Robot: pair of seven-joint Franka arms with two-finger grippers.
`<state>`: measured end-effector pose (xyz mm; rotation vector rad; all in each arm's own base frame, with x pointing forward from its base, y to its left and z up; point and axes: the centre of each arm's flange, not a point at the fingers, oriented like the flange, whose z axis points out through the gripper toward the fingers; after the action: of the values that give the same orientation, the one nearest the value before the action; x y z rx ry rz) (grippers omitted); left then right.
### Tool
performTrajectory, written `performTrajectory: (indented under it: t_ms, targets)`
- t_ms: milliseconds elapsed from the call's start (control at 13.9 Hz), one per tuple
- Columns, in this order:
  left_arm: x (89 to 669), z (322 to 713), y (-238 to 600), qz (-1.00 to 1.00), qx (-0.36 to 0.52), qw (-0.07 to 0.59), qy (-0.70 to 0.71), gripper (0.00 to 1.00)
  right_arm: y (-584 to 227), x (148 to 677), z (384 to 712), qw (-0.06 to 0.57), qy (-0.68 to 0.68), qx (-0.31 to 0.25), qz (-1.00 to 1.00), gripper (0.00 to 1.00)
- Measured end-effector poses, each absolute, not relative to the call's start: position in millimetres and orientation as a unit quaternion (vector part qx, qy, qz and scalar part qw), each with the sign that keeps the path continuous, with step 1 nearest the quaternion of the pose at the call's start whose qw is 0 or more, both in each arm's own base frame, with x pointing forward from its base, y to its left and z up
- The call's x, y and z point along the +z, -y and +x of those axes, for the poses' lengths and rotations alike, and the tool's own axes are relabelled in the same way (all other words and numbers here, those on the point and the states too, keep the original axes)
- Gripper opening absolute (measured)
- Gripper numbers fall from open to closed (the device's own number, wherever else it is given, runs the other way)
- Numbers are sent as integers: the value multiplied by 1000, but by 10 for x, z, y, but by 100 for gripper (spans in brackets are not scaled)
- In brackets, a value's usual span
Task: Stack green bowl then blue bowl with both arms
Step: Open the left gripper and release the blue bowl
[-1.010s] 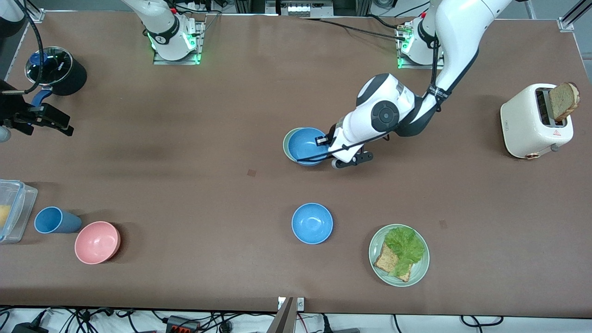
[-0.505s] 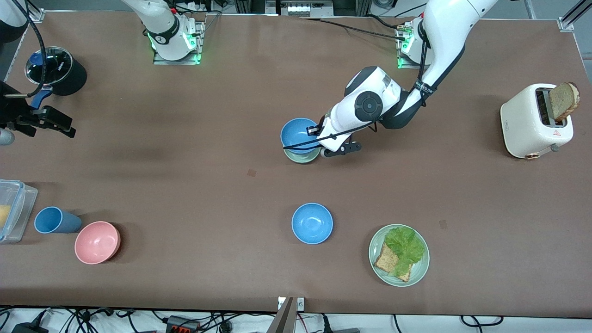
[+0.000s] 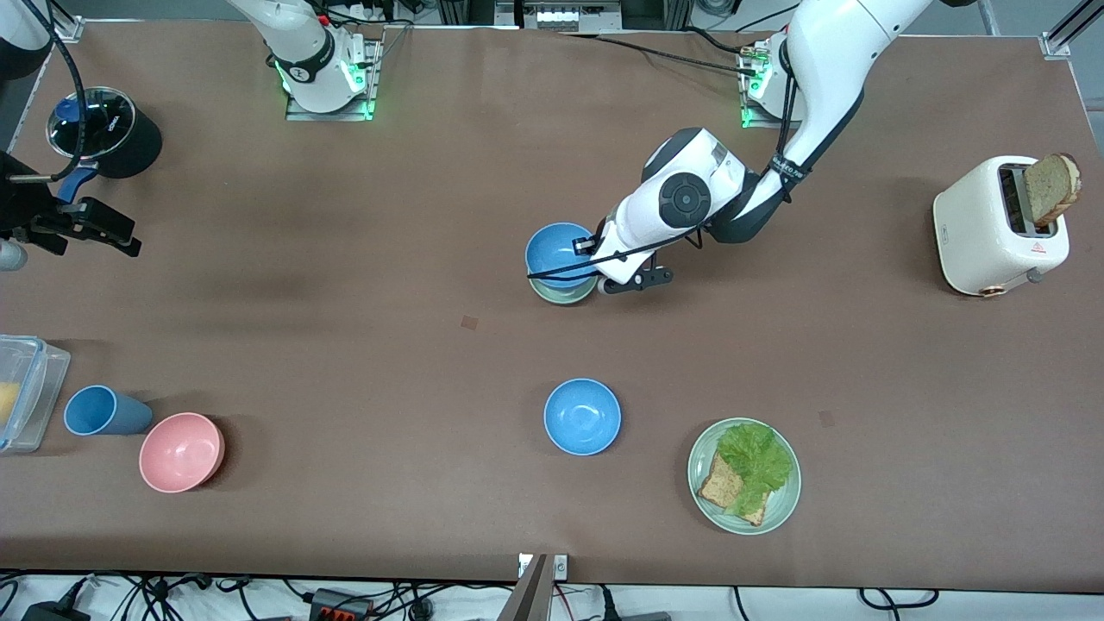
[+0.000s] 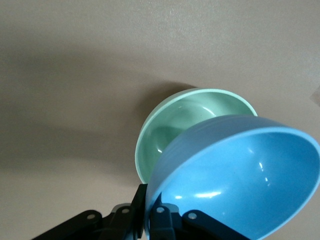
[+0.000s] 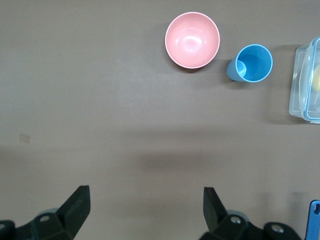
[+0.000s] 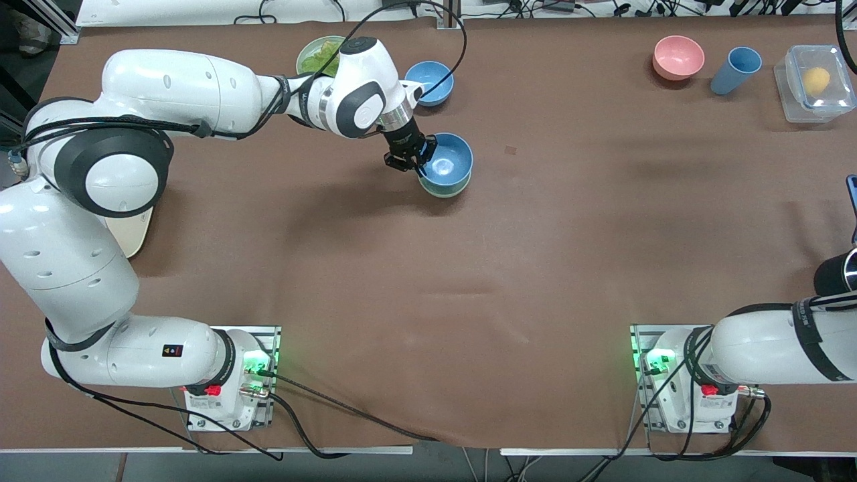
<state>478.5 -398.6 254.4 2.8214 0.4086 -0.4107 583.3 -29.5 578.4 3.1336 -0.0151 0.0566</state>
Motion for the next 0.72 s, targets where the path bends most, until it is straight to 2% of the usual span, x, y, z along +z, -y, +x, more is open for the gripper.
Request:
performTrajectory:
  t_ms: [72,144,433,505,649,722]
  targets:
    - [2541,4784,3988,971,-142,130,-142,9,297,5784,5833,4,5,18,1000,100]
    - [2545,4795,3981,970,-142,130,-150,15,298,5784,5832,4,5,18,1000,100]
    - [2675,4964,3860,966,-149,121,-170,52,300,5784,5832,4,5,18,1000,100]
    - [2759,5039,3809,966,-152,117,-173,52,300,5784,5832,4,5,18,1000,100]
    - [3020,5281,3629,964,-148,117,-186,63,301,5784,5832,4,5,18,1000,100]
    - [3179,5415,3538,964,-143,119,-192,63,301,5784,5832,4,5,18,1000,100]
